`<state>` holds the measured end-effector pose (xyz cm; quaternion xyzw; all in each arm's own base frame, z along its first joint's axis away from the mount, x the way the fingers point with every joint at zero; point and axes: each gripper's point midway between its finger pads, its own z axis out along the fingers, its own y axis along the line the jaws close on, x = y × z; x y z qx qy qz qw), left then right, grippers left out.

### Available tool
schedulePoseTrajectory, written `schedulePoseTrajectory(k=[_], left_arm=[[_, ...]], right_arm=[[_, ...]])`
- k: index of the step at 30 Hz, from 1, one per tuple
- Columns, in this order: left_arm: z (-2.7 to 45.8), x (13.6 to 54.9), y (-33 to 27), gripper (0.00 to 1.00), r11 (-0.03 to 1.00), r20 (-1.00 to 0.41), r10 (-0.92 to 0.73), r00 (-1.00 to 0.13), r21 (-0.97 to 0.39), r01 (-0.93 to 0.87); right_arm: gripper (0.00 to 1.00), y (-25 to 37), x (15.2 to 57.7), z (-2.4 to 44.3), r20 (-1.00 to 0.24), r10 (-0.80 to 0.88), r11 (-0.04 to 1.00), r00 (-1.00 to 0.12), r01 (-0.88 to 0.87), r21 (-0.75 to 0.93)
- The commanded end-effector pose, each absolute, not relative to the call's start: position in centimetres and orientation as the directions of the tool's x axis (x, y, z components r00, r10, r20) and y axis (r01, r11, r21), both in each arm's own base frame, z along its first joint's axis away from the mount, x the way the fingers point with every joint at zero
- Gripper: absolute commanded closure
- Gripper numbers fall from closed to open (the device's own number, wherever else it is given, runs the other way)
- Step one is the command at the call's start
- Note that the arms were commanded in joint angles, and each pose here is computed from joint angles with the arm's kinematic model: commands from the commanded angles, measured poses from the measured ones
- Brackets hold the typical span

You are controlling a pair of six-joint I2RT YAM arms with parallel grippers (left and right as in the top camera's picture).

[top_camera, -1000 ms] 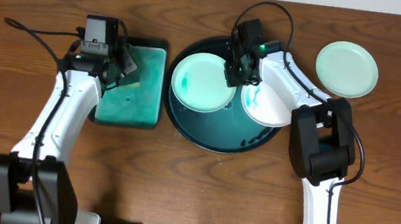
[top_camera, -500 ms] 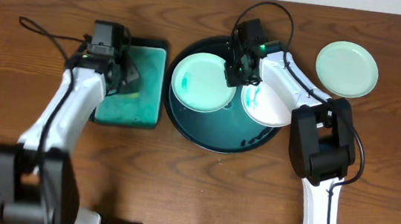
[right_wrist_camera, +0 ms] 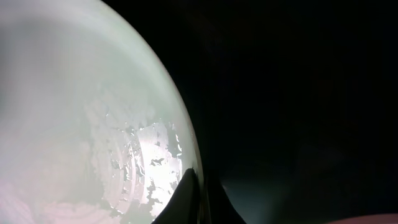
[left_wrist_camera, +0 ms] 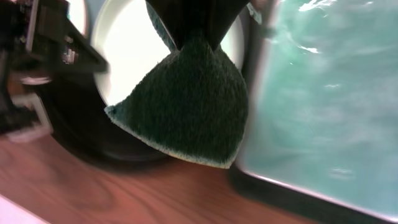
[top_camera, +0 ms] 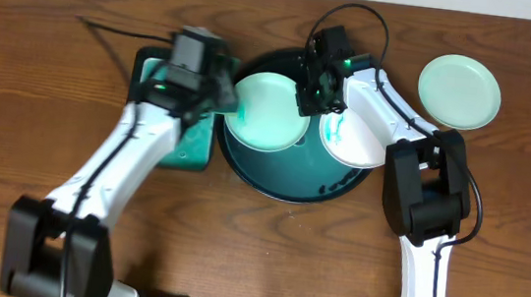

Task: Clean dirty plates on tray and stack at the side
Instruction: 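Lift the sponge from the tray with the left gripper toward the plate, then scrub the held mint plate face with the sponge in the left gripper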

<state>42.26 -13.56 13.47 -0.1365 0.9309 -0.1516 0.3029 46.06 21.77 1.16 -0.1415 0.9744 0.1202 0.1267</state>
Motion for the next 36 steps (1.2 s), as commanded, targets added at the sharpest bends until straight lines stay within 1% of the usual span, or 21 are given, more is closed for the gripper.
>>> schedulePoseTrajectory(k=[1, 6, 10, 12, 17, 20, 22, 26, 29, 33, 36], left_arm=[[12.0, 42.6, -17.0, 0.93, 0.912, -0.507, -0.322, -0.799, -0.394, -0.118], [8.7, 42.9, -20.4, 0.93, 0.902, -0.473, -0.322, -0.820, -0.416, -0.114], [6.8, 43.1, -21.3, 0.93, 0.909, -0.469, -0.307, -0.828, -0.404, -0.108], [5.8, 43.3, -20.7, 0.93, 0.921, -0.479, -0.308, -0.822, -0.366, -0.132], [3.3, 43.8, -17.8, 0.93, 0.951, -0.524, -0.302, -0.797, -0.223, -0.214], [2.1, 43.9, -17.0, 0.93, 0.969, -0.538, -0.245, -0.807, -0.150, -0.195], [1.3, 43.9, -16.1, 0.93, 0.982, -0.551, -0.184, -0.814, -0.075, -0.171], [1.6, 44.1, -13.0, 0.93, 0.973, -0.589, -0.140, -0.796, 0.067, -0.221], [2.5, 44.6, -11.5, 0.93, 0.969, -0.608, -0.091, -0.789, 0.127, -0.210], [4.3, 45.3, -10.3, 0.93, 0.969, -0.631, -0.084, -0.771, 0.130, -0.212], [5.2, 45.5, -11.0, 0.93, 0.979, -0.634, -0.102, -0.766, 0.071, -0.190]], right_arm=[[0.99, 22.7, 45.0, 1.0, -0.259, -0.262, 0.916, -0.930, -0.324, 0.237], [0.99, 22.7, 45.0, 1.0, -0.258, -0.262, 0.916, -0.930, -0.324, 0.236], [0.99, 22.7, 44.9, 1.0, -0.254, -0.263, 0.916, -0.931, -0.323, 0.236], [0.99, 22.6, 44.9, 0.9, -0.252, -0.262, 0.917, -0.931, -0.322, 0.235], [0.99, 22.6, 44.9, 0.9, -0.252, -0.262, 0.917, -0.931, -0.322, 0.234], [0.99, 22.5, 44.9, 0.9, -0.252, -0.265, 0.918, -0.931, -0.324, 0.231], [0.99, 22.5, 44.8, 0.9, -0.248, -0.266, 0.918, -0.932, -0.323, 0.230], [0.99, 22.3, 44.5, 0.8, -0.235, -0.267, 0.920, -0.935, -0.319, 0.226], [0.99, 22.2, 44.4, 0.8, -0.230, -0.267, 0.921, -0.936, -0.318, 0.225], [0.99, 22.2, 44.4, 0.7, -0.229, -0.267, 0.921, -0.936, -0.318, 0.225], [0.99, 22.2, 44.4, 0.7, -0.229, -0.267, 0.921, -0.936, -0.318, 0.225]])
